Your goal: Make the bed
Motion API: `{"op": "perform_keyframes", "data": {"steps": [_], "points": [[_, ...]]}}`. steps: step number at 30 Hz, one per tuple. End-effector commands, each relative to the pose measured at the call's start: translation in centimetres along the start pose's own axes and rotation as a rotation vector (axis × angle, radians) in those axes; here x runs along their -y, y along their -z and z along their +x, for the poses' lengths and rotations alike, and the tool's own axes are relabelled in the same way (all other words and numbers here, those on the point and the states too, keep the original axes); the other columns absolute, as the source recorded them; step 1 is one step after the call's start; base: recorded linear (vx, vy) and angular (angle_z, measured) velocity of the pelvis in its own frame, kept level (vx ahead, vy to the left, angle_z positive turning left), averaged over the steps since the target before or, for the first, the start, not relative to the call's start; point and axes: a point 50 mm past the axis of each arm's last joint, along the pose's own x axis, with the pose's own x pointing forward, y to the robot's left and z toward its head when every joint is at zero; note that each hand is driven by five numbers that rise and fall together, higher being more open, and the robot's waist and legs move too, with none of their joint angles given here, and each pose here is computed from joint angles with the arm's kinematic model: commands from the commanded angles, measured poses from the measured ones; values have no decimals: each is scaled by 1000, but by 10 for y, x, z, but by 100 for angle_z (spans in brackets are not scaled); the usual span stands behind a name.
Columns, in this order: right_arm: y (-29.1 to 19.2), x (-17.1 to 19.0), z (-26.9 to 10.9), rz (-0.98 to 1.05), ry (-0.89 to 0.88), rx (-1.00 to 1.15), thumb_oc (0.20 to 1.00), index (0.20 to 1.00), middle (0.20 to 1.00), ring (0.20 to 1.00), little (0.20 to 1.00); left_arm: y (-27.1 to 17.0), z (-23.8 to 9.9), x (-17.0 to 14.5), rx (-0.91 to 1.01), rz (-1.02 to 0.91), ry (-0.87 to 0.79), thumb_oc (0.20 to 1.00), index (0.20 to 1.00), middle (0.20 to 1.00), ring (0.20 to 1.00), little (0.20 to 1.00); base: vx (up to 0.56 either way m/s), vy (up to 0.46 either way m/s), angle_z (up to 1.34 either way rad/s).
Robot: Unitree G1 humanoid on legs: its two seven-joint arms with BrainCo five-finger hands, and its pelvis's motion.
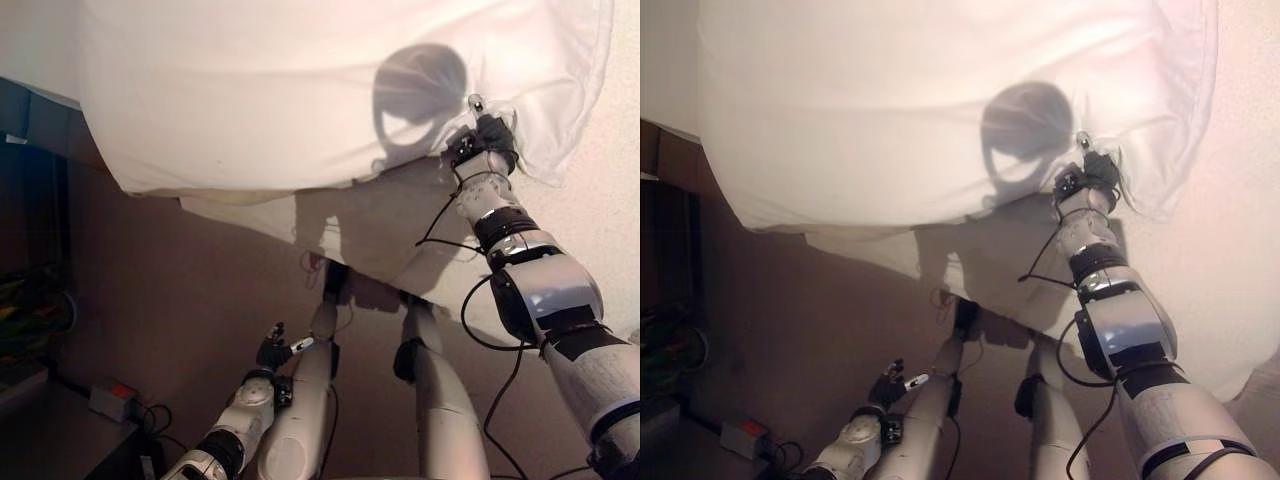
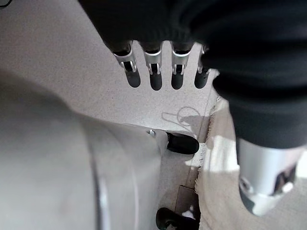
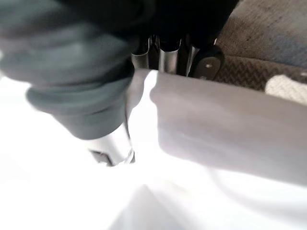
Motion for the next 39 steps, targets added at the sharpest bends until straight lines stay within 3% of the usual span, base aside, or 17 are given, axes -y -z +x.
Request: {"op": "perform_keyframes", "data": {"steps": [1, 11, 17, 27, 35, 39], "points": [[-70, -37, -1, 77, -147, 225, 200, 200, 200, 200, 200, -2, 1, 1, 5, 21, 13, 1000, 1000, 1000, 1000, 1000, 0, 0, 0], [-76, -41, -19, 51, -235, 371, 200, 200, 200, 200, 200, -32, -5, 16, 153, -39, 101, 1000, 1000, 1000, 1000, 1000, -3, 9, 0], [-81, -35, -27, -75, -283, 454, 200, 200, 200, 200, 200, -86, -40, 33, 380, -136, 418, 1000, 1000, 1000, 1000, 1000, -50, 83, 1], [-48, -56, -36, -247, -446, 338, 200, 200, 200, 200, 200, -145, -69, 67, 470, -244, 749, 1000, 1000, 1000, 1000, 1000, -61, 72, -15], [-2, -70, -59, -235, -591, 192, 200, 200, 200, 200, 200, -161, -59, 87, 405, -375, 754, 1000, 1000, 1000, 1000, 1000, -52, 30, -17], [29, -63, -80, -175, -649, 94, 200, 200, 200, 200, 200, -173, -47, 103, 336, -590, 719, 1000, 1000, 1000, 1000, 1000, -48, -12, -8]]}}
